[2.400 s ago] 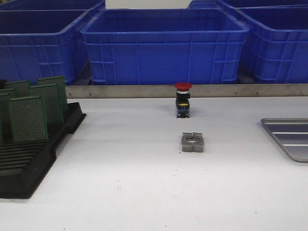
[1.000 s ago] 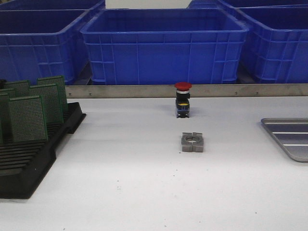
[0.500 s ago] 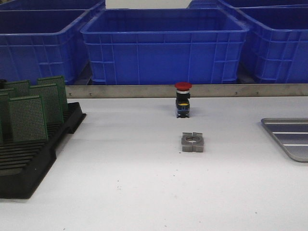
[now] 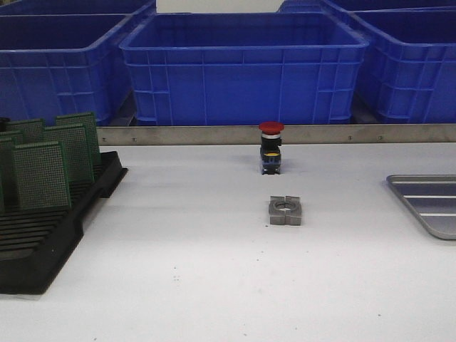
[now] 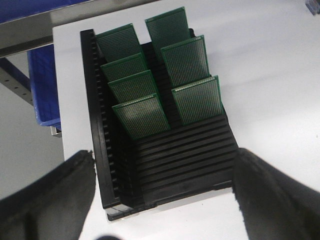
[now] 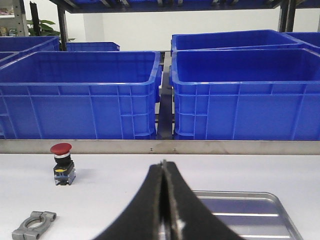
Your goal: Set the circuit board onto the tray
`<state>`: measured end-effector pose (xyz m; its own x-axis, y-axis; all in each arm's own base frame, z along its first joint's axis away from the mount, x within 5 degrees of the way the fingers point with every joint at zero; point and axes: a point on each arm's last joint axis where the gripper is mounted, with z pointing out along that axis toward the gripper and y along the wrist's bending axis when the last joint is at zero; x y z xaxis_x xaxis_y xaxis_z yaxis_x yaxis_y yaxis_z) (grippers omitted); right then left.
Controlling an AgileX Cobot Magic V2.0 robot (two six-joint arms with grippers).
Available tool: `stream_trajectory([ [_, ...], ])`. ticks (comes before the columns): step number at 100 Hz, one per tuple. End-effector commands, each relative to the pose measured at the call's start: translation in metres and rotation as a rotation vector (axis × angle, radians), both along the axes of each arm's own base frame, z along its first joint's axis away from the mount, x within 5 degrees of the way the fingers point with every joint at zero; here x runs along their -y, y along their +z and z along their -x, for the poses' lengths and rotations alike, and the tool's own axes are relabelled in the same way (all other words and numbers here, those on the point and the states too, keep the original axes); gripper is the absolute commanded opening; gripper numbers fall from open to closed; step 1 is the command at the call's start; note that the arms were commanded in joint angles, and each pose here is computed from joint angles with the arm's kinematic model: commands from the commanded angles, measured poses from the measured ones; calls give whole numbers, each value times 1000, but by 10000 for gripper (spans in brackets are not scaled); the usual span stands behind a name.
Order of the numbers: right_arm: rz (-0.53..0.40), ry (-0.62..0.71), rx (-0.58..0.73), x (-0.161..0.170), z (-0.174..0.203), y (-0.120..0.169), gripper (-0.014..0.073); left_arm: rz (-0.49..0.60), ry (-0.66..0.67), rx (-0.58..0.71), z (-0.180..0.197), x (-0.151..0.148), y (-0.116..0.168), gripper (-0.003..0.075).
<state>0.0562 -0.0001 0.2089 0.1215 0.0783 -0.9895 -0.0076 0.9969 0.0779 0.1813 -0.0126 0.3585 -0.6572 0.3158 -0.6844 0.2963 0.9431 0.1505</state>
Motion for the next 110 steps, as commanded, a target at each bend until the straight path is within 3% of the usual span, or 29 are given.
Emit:
stream_trajectory([
  [1, 12, -1, 98, 0, 3, 7, -68, -34, -118, 20, -21, 6, 18, 533],
  [28, 12, -1, 98, 0, 3, 7, -68, -183, -578, -163, -81, 21, 6, 533],
  [42, 12, -1, 98, 0, 3, 7, -68, -226, -722, -240, -108, 23, -9, 533],
  [65, 12, -1, 98, 0, 3, 7, -68, -315, -986, -241, -136, 26, -37, 533],
  [82, 12, -1, 98, 0, 3, 7, -68, -322, -1065, -249, -145, 28, -52, 533],
  [110, 12, -1, 98, 0, 3, 7, -68, -324, -1080, -223, -157, 30, -65, 533],
])
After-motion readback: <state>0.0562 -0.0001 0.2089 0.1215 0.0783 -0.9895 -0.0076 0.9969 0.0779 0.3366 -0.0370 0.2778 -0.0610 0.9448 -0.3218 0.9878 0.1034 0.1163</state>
